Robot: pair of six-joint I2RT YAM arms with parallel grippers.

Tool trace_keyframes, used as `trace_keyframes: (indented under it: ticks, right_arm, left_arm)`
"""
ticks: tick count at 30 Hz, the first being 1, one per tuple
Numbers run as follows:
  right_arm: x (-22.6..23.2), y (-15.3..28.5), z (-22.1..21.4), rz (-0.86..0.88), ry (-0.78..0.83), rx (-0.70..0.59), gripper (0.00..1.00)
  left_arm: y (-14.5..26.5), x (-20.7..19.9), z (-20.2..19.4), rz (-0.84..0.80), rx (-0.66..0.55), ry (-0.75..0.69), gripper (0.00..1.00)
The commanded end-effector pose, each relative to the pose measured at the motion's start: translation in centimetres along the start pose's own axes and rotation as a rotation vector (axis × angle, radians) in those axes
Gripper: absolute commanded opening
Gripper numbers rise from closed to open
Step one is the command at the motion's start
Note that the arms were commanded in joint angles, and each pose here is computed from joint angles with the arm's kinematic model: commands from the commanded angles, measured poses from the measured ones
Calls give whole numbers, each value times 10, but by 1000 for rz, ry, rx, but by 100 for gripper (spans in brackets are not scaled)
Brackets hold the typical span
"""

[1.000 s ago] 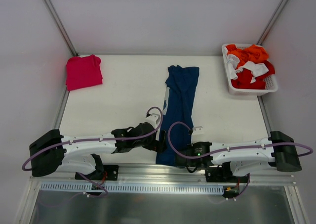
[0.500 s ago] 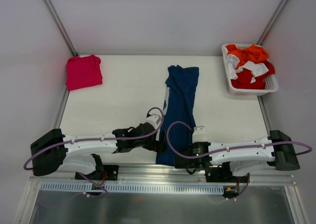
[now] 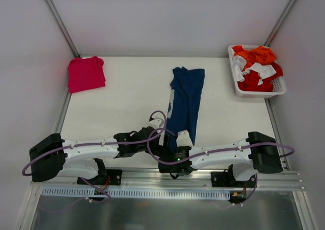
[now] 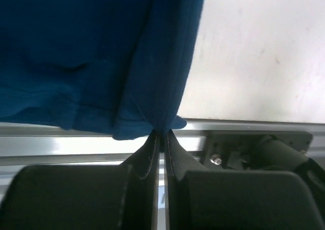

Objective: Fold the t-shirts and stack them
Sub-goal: Rotate the tshirt 90 degrees

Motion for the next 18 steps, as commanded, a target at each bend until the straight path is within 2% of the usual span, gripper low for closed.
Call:
trace_keyframes:
  ticks: [1,13,18]
  right_arm:
    - [26,7,11,99,21,-26,0]
    - [84,-7,17,164,116,-10,1]
    - [97,-3,24,224,112,-47,12]
  left_arm:
    - [6,3,-1,7,-9,8,98]
    - [7,7,-3,20,-1,3,99]
    - [3,10,-7,36,15,1,99]
Point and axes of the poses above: each gripper's point midway between its finger pads, its own y axis back along the fingers, its own x axis along the line the jaws close on, z = x × y, the point moved 3 cm from there along y, back along the fingers, and after that the axes turned 7 degrees about y, right-handed, at the moved point
